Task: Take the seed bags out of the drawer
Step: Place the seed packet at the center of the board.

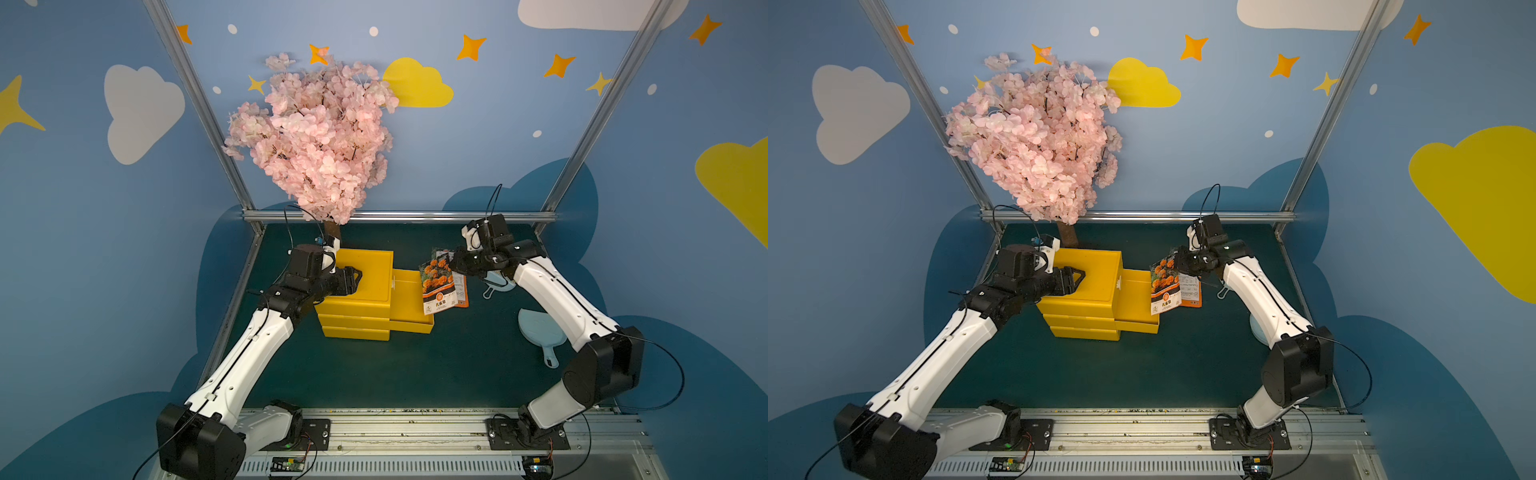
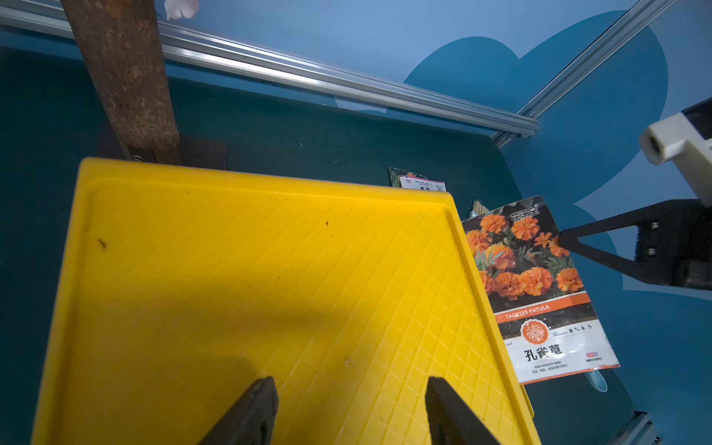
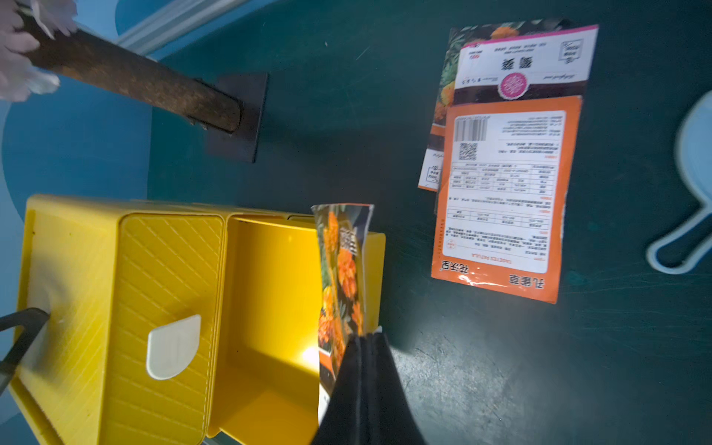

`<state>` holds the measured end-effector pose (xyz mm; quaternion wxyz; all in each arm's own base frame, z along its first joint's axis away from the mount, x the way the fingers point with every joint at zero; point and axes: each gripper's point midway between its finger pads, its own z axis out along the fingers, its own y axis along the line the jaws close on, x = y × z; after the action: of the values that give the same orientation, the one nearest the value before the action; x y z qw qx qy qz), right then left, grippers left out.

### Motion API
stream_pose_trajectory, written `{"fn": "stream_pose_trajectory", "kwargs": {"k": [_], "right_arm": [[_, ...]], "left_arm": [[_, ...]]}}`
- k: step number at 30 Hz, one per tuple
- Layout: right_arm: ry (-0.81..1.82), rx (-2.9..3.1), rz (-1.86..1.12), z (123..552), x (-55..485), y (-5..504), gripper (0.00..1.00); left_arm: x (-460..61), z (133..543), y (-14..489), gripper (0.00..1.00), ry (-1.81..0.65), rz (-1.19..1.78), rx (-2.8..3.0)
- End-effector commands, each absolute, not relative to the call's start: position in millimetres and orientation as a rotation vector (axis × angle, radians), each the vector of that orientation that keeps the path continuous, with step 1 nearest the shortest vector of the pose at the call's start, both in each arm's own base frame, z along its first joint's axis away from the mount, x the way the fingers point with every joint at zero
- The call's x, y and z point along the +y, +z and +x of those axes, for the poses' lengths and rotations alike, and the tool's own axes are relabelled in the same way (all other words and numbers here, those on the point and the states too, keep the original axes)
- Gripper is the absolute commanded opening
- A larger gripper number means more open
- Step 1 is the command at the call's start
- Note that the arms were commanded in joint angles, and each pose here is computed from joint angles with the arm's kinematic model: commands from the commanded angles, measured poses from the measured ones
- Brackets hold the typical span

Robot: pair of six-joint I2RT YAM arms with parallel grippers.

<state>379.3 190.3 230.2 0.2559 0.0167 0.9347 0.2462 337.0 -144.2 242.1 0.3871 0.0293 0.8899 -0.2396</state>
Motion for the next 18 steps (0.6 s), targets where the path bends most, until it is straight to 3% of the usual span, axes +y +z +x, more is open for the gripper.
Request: {"fn": "stream_pose_trajectory", "kwargs": {"k": [1, 11, 18], "right_arm": [[0.632, 2.49, 0.093, 377.1, 162.0, 246.6, 0.0], [0.534, 2.387, 0.205, 390.4, 97.5, 251.3, 0.0], [0.672, 2.477, 0.182, 403.7, 116.8, 206.3, 0.0]], "left_arm": [[-130.6, 289.3, 159.0, 0.67, -0.544, -0.008, 2.643], [-129.4, 289.4, 161.4, 0.67, -0.535, -0.012, 2.642], [-129.5, 289.9, 161.5, 0.67, -0.534, -0.012, 2.645]]}}
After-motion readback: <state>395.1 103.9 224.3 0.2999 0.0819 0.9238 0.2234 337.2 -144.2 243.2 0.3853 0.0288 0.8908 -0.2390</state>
